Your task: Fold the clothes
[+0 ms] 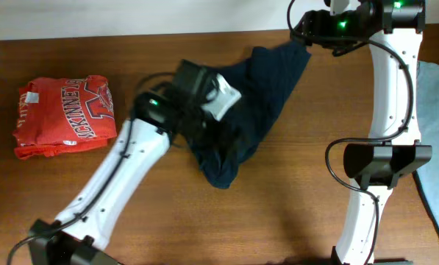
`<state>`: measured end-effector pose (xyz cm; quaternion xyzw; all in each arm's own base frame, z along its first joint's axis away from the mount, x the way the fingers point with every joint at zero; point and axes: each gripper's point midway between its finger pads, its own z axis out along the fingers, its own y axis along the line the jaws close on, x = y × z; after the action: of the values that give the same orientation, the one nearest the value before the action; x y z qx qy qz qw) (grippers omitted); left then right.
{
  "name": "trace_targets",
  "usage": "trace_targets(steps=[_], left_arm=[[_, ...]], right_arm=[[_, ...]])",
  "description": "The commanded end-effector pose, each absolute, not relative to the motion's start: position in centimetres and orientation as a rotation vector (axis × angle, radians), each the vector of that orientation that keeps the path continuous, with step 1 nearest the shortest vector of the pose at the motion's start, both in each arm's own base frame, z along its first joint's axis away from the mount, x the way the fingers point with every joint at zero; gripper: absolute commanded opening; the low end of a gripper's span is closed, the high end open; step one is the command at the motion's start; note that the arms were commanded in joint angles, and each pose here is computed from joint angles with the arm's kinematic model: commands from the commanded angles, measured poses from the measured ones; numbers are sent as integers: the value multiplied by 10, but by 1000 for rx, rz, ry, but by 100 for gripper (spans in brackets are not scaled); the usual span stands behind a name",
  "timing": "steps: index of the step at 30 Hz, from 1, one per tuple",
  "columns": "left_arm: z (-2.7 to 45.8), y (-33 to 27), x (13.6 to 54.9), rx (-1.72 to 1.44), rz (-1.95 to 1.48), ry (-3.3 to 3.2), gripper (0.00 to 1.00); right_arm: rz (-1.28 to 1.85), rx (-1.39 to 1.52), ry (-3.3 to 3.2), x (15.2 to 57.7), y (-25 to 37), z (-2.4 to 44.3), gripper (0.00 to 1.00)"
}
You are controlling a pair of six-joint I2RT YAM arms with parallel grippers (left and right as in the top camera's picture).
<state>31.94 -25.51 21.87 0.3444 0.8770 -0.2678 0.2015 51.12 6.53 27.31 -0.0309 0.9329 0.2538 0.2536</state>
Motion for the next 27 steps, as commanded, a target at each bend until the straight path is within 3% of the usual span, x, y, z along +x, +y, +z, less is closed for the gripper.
trace_targets(steps=[1,2,7,15,18,27], left_arm=[[305,-221,351,749,-703,2277,99],[339,-197,364,619,-669,2216,99],[412,-97,391,166,-553,2067,99],[407,-24,402,-69,-449,2078,99],[406,6,404,-158,-359,2072,99],[402,51,399,-279,-295,2067,99]], right_arm=[[654,-169,2485,506,68,291,75],[600,-195,2502,506,70,287,75],[336,-382,2557,498,96,272,75],[-231,-900,2396,471,208,270,82],[-339,-1075,2312,451,254,263,90],[-556,-1538,2261,406,317,167,98]])
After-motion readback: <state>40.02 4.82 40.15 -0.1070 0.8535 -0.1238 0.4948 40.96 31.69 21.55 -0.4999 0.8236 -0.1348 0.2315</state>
